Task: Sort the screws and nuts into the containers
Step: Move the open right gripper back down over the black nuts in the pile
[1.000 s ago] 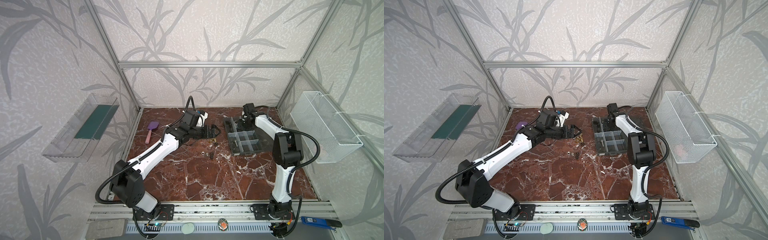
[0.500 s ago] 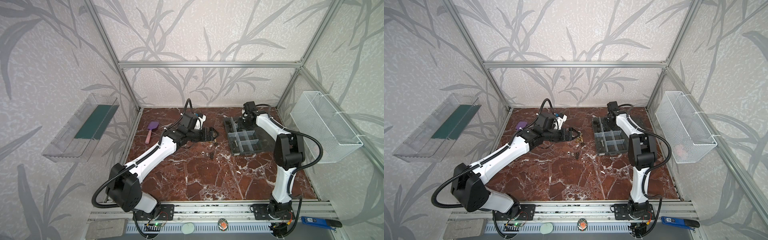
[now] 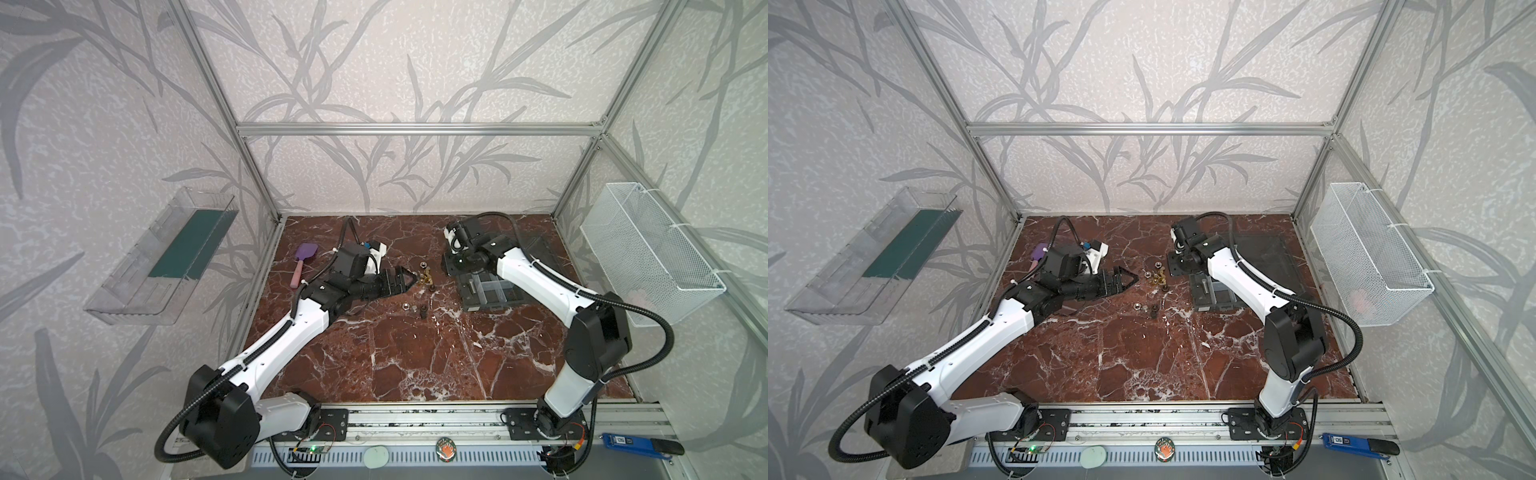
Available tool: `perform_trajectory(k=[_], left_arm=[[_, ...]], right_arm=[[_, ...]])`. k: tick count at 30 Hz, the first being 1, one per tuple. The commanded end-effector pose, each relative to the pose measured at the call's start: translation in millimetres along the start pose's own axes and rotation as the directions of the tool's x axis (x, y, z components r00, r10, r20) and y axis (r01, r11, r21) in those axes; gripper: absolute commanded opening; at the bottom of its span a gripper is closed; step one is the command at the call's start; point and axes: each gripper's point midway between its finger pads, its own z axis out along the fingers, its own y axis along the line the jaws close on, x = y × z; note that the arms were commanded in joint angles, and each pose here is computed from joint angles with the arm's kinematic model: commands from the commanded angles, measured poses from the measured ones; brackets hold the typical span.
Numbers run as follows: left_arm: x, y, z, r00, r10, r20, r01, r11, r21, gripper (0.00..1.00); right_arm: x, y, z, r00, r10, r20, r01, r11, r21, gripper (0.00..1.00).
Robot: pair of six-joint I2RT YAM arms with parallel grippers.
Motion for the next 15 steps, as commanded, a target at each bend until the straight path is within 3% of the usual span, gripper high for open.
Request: perform_trajectory(k=[1, 15], left_arm=[[6, -2, -8, 0.999, -0.035, 0.015, 0.034, 0.998, 0.052, 0.99], [37, 26, -11, 0.994, -0.106, 0.011, 0.105, 0.992, 0.065, 0.99]], right_arm=[[21, 15, 4, 1.000, -0.005, -0.023, 0.005, 1.000, 0.003, 0.43], [95, 74, 60, 0.984, -0.082, -0.158, 0.076, 0.996, -0.044, 0.39]])
